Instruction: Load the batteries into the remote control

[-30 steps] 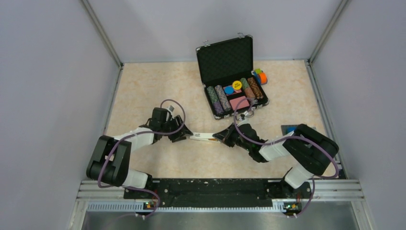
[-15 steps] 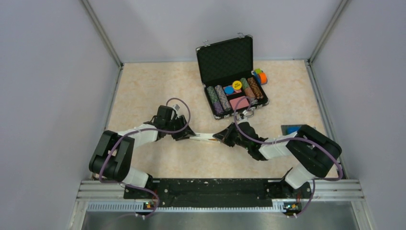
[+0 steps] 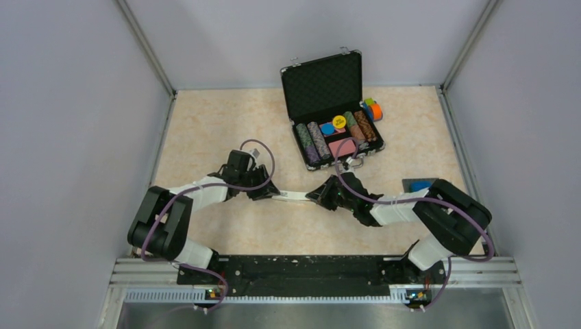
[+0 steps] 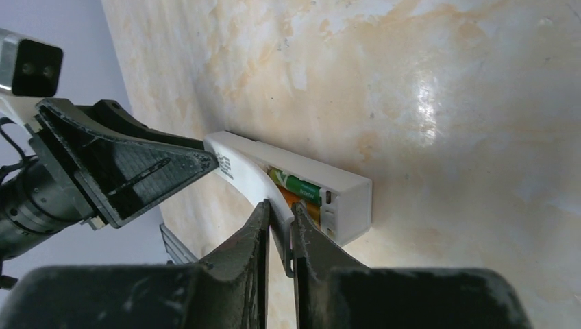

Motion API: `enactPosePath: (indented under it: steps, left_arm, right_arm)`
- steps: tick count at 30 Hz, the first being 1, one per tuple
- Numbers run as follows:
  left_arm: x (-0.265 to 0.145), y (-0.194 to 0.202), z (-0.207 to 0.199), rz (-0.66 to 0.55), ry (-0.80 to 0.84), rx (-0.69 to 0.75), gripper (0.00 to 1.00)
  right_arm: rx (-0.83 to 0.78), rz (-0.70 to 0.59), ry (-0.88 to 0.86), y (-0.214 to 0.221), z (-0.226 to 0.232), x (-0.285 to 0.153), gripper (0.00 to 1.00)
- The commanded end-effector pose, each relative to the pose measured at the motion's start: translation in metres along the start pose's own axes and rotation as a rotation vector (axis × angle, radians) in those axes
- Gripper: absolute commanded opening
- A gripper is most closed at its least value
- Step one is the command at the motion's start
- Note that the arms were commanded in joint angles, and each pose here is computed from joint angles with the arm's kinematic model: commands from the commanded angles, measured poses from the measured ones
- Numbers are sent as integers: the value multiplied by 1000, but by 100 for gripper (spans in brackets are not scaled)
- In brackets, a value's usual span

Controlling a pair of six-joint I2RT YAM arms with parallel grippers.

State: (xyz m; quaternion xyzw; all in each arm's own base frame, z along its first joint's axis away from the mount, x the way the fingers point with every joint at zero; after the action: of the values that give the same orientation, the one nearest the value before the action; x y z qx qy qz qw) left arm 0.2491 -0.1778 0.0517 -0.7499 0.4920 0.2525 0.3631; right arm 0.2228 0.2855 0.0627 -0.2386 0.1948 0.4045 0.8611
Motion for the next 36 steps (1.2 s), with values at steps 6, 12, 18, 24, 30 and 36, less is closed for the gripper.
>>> enactPosePath:
  steps: [6, 12, 18, 24, 30, 36]
  left_arm:
    - [6, 25, 42, 79, -222, -7, 38]
    - [8, 28, 46, 91, -253, -7, 38]
    - [10, 30, 48, 97, -270, -6, 38]
    - [10, 30, 49, 99, -275, -8, 37]
    - [11, 31, 48, 101, -269, -10, 38]
    - [11, 30, 47, 98, -261, -10, 37]
  right_arm:
    - [-37, -11, 101, -7, -4, -11, 28]
    - [-42, 5, 131, -11, 3, -18, 38]
    - [-65, 19, 171, -19, 8, -29, 46]
    - [-111, 17, 216, -25, 1, -39, 48]
    - [-168, 52, 244, -22, -6, -28, 43]
    - [-203, 23, 269, -29, -6, -19, 33]
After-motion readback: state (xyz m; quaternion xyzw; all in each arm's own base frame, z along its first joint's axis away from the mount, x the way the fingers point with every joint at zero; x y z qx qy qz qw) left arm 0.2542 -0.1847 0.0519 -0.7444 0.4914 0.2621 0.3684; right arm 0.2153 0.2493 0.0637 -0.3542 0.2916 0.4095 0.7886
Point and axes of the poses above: each gripper's point midway between its finger pads, its own x axis out along the fingers, its own z axis along the line the jaws close on, y = z × x, the point moved 3 cm from there along -x, back along the fingers, and after that the axes turned 1 degree about x, right-handed, at the moved point
